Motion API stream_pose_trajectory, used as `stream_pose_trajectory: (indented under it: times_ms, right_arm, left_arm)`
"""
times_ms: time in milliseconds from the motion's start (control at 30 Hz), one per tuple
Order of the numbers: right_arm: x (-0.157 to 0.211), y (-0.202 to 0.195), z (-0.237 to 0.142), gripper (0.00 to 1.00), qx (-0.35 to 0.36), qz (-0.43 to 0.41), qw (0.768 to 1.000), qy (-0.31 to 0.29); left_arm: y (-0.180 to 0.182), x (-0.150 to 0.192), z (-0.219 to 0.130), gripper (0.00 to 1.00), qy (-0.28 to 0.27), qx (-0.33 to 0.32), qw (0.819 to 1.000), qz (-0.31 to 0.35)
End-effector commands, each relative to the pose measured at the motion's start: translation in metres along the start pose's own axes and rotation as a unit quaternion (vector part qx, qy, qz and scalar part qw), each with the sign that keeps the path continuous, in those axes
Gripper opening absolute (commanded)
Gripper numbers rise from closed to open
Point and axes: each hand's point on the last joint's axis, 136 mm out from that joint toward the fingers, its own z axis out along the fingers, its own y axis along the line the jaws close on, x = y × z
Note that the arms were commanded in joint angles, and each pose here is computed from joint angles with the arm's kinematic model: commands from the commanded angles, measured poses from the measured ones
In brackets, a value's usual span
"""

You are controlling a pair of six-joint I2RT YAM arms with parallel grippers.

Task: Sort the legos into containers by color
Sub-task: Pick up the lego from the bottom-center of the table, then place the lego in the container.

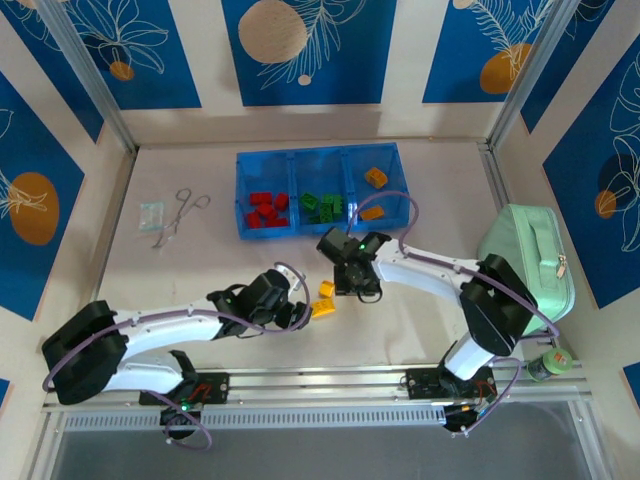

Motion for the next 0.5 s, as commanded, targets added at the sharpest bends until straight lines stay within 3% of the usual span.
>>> stream_pose_trajectory:
  times_ms: [0,200,467]
  right_arm:
    - [-0.034,-0.016,-0.029,0.44,-0.001,0.009,0.999,-0.042]
    - [-0.101,-0.037,-0.046,0.44,-0.044,0.049,0.994,-0.082]
    - [-0.185,-0.059,-0.037,0.44,-0.031,0.068,0.993,-0.089]
  left_arm:
    - [-0.002,0.001,-0.004,0.72,-0.006,0.001,1.0,0.003]
    - [-0.004,0.002,-0.007,0.72,-0.007,0.002,1.0,0.008]
    - [-0.003,0.007,-0.012,0.72,-0.005,-0.008,1.0,0.008]
